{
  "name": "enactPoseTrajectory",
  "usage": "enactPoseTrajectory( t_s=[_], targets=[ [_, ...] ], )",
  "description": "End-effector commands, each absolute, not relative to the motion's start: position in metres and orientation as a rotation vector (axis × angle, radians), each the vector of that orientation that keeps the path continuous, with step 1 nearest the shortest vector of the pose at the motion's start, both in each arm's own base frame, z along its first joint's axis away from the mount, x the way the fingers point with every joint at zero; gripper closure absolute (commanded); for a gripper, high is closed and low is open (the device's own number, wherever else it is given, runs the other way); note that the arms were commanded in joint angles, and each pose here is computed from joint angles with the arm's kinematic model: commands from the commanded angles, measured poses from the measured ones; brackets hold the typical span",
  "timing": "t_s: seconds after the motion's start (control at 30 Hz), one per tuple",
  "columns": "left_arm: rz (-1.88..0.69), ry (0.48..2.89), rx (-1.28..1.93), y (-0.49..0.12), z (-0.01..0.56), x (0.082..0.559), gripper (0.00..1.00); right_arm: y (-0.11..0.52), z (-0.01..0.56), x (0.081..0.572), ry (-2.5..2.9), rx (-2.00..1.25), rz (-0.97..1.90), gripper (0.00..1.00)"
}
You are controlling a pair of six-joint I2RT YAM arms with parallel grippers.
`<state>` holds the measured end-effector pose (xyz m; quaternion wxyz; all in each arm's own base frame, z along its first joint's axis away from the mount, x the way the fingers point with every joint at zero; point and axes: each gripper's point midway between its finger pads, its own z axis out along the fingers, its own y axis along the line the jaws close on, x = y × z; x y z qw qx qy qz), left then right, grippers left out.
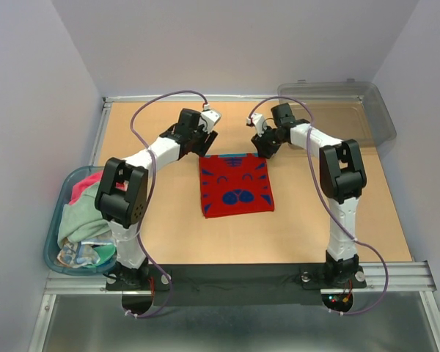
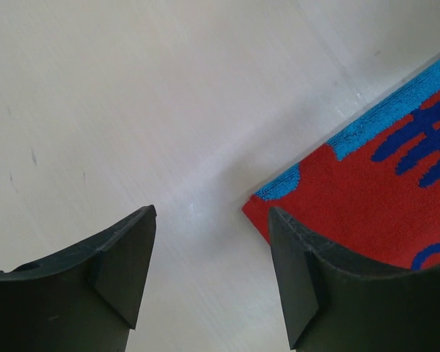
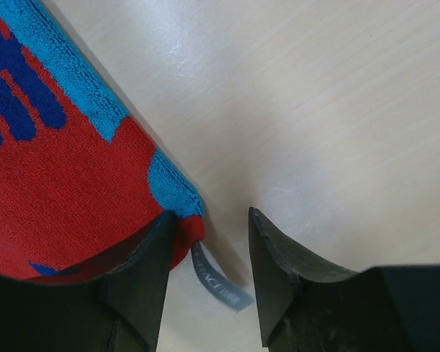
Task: Fold and stack the towels
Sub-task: Fold the towel
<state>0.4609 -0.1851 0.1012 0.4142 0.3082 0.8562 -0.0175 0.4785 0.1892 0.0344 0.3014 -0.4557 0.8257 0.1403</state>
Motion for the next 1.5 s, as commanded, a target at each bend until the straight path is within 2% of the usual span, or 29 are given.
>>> enactPoseTrajectory(
  t_s=[0.0, 0.07, 0.13, 0.17, 0.3, 0.33, 0.73, 0.93, 1.1, 1.33, 1.47],
  targets=[
    [-0.057, 2.109, 0.852, -0.192, 0.111, 0.47, 0.27, 0.19, 0.034, 0.483, 2.182, -1.246, 0.378, 0.54],
    [-0.052, 2.132, 0.877, -0.192, 0.103, 0.47, 0.27, 0.189, 0.029, 0.481, 2.195, -1.253, 0.376, 0.56],
    [-0.046, 2.147, 0.904, -0.191, 0.093, 0.471, 0.28, 0.189, 0.023, 0.479, 2.207, -1.263, 0.389, 0.63],
    [-0.046, 2.148, 0.91, -0.192, 0.094, 0.473, 0.28, 0.189, 0.021, 0.478, 2.211, -1.267, 0.397, 0.72],
    [-0.082, 2.158, 0.942, -0.198, 0.084, 0.477, 0.3, 0.189, 0.015, 0.474, 2.223, -1.274, 0.413, 0.91],
    [-0.088, 2.158, 0.947, -0.199, 0.084, 0.477, 0.31, 0.189, 0.014, 0.473, 2.227, -1.275, 0.417, 0.93],
    [-0.159, 2.279, 0.993, -0.187, 0.042, 0.476, 0.48, 0.187, 0.007, 0.467, 2.244, -1.281, 0.428, 0.93],
    [-0.269, 2.29, 1.042, -0.198, 0.038, 0.462, 0.49, 0.188, 0.007, 0.468, 2.25, -1.276, 0.425, 0.93],
    [-0.247, 2.319, 1.027, -0.193, 0.034, 0.459, 0.48, 0.189, 0.008, 0.468, 2.247, -1.27, 0.431, 0.93],
    [-0.159, 2.188, 0.807, -0.187, 0.099, 0.495, 0.48, 0.187, 0.01, 0.469, 2.251, -1.262, 0.423, 0.93],
    [-0.192, 2.154, 0.827, -0.192, 0.115, 0.492, 0.48, 0.188, 0.012, 0.468, 2.246, -1.263, 0.422, 0.93]
  ],
)
